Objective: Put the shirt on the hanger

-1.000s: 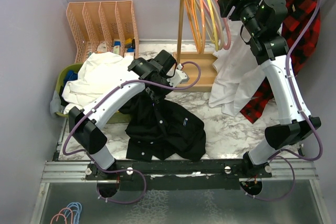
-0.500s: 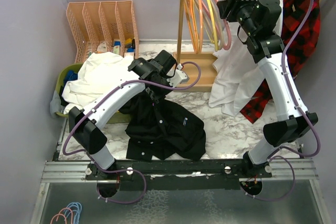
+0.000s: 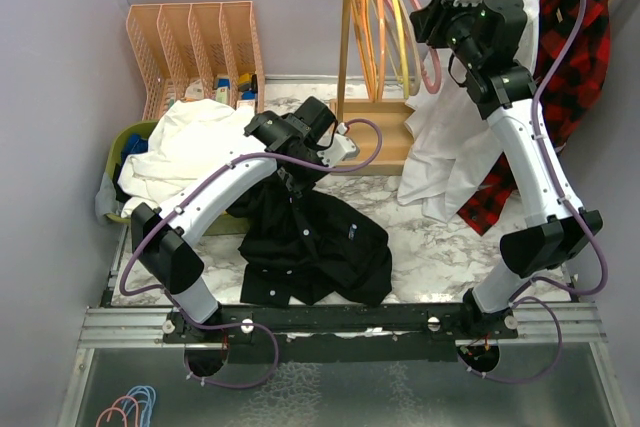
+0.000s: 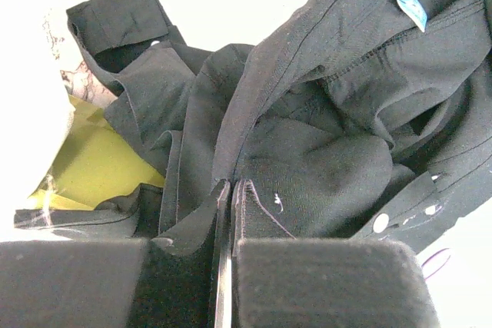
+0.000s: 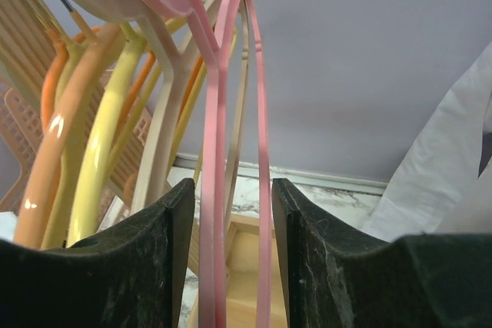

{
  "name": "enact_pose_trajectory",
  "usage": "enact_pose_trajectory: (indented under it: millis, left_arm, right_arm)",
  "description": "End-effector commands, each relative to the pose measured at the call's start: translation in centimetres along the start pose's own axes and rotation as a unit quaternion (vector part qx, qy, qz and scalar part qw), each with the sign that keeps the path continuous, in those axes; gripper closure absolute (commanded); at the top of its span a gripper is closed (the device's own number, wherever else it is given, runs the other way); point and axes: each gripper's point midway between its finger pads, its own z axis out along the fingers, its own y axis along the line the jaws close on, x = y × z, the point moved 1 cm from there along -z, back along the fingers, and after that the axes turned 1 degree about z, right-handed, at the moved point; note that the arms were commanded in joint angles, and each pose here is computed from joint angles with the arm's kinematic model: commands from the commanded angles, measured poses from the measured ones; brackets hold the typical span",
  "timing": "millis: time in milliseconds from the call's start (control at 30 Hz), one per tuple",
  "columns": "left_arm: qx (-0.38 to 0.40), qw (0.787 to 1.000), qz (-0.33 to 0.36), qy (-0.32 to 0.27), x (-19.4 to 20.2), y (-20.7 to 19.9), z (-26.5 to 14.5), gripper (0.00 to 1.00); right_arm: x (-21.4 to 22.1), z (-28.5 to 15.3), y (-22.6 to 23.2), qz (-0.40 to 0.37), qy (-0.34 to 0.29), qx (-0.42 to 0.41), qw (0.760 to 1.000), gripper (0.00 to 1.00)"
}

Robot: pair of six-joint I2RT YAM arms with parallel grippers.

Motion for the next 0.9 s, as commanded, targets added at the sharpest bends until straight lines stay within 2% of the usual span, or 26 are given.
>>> enact_pose_trajectory:
  millis: [0,267,867]
  left_arm:
    - [-0.014,1.000,-0.004,-0.001,0.5,0.4,-0.4,1.00]
    - [-0.009,1.000,-0.002,0.006,1.6,-0.1,-0.4,1.00]
    - [0.000,1.000,-0.002,0.008,1.8,-0.4,-0.3,1.00]
  right_arm:
    - [2.1,0.1,-1.0,-0.006,0.027,0.022,0.999,0.57]
    - [2.9,-1.3,-1.5,-0.011,0.037,0.036,0.999,0.60]
    - [3.3,-5.9,-2.4,-0.018,0.039,0.067,0.997,0.56]
